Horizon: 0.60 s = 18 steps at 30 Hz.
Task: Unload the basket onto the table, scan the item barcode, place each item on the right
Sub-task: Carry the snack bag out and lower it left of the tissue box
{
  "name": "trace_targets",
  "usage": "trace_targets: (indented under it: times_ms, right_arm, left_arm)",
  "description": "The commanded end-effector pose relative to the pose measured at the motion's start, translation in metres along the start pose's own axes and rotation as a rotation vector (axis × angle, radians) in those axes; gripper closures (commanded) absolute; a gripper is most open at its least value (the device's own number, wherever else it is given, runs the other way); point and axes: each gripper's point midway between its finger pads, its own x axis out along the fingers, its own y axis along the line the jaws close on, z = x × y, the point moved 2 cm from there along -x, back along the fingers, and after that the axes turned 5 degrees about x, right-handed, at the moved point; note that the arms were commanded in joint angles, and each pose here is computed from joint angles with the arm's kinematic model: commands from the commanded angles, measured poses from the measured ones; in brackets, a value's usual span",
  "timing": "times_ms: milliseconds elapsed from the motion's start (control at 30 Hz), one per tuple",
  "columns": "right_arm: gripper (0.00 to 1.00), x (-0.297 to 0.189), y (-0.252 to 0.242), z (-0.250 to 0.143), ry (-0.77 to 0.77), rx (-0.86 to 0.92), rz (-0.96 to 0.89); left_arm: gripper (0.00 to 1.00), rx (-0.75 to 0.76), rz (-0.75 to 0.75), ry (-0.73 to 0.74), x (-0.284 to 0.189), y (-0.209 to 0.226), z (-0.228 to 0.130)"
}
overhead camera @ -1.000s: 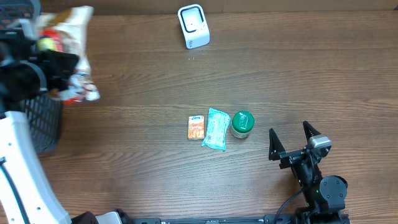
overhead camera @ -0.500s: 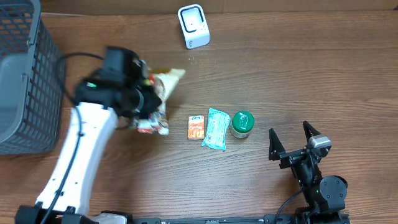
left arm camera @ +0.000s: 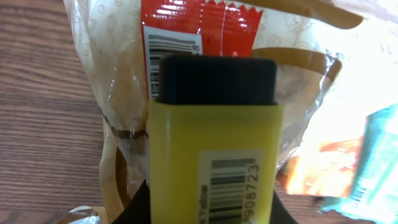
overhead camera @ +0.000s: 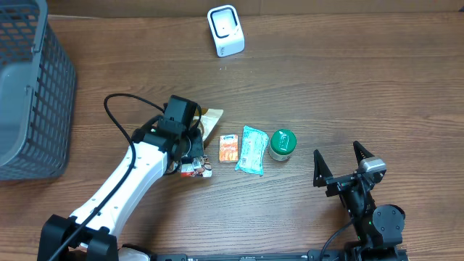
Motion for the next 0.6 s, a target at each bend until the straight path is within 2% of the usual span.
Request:
trace_targets:
  times_ms: [0, 133, 267, 367, 567]
  right_arm:
    - [0.00, 0.000, -0.003, -0.002, -0.005, -0.007, -0.012]
    - [0.00, 0.000, -0.003, -0.002, -0.005, -0.007, -0.012]
    - [0.00, 0.000, -0.003, -0.002, -0.005, -0.007, -0.012]
    - [0.00, 0.000, -0.003, -0.002, -0.005, -0.007, -0.012]
    - [0.00, 0.000, -0.003, -0.002, -0.005, -0.007, -0.012]
  left_arm:
    - [0.80, -0.019, 0.056, 0.012, 0.013, 0.009, -0.006]
    - [0.68, -0.016, 0.069, 0.045, 0.024, 0.010, -0.011]
    - [0.65, -0.013, 0.086, 0.079, 0.034, 0.013, -0.016]
    - [0.55, -0.009, 0.093, 0.096, 0.042, 0.013, -0.018]
    - [0.44, 0.022, 0.081, 0.091, 0.037, 0.009, -0.009]
